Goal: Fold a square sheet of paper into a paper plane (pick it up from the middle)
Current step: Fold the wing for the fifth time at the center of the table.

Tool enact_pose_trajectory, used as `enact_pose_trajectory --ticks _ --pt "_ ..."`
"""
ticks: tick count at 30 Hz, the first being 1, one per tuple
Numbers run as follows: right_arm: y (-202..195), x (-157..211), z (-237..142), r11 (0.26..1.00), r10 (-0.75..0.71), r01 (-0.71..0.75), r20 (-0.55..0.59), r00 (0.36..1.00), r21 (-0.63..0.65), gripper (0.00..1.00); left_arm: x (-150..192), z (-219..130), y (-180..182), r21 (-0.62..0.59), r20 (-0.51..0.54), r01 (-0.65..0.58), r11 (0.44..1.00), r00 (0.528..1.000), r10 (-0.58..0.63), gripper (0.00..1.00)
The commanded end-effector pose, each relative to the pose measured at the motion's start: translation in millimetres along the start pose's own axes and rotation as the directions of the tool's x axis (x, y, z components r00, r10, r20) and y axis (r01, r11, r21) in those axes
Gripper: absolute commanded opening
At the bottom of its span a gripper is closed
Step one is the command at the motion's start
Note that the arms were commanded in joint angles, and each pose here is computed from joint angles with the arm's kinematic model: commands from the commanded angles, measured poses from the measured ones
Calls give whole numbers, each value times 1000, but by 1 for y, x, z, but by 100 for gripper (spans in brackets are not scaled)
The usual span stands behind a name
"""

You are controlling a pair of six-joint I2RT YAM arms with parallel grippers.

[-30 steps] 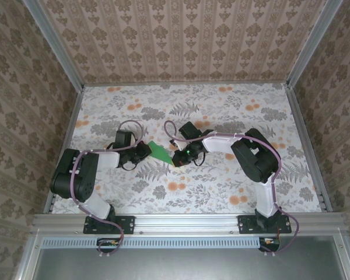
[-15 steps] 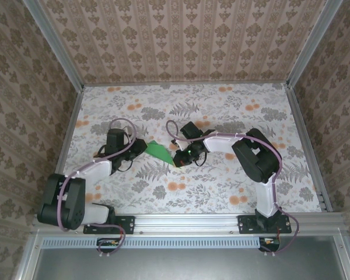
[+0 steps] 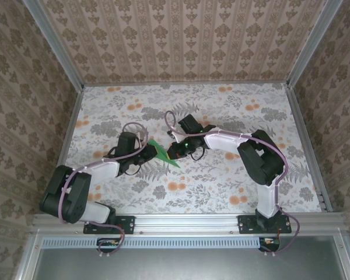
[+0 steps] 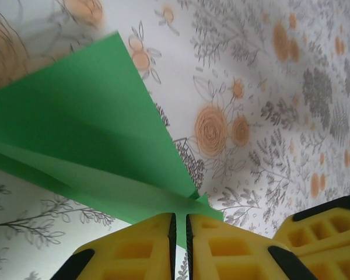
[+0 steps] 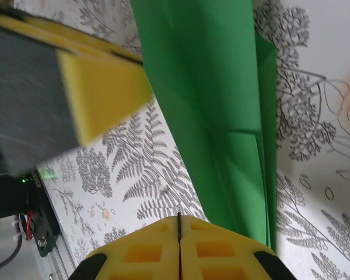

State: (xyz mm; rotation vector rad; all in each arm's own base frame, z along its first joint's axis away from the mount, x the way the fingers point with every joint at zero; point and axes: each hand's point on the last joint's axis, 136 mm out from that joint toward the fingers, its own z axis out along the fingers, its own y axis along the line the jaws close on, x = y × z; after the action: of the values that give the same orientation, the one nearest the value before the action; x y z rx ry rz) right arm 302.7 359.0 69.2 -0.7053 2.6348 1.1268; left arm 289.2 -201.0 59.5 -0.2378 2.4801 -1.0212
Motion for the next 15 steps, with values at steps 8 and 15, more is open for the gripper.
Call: enact_pose_trajectory --ticks 8,15 --pt "9 2 5 999 -41 40 -19 999 -15 10 -9 20 -14 28 1 4 1000 1000 -4 15" --pt "-8 7 24 999 -37 38 -73 997 18 8 0 27 -12 12 -16 11 1000 1000 -11 15"
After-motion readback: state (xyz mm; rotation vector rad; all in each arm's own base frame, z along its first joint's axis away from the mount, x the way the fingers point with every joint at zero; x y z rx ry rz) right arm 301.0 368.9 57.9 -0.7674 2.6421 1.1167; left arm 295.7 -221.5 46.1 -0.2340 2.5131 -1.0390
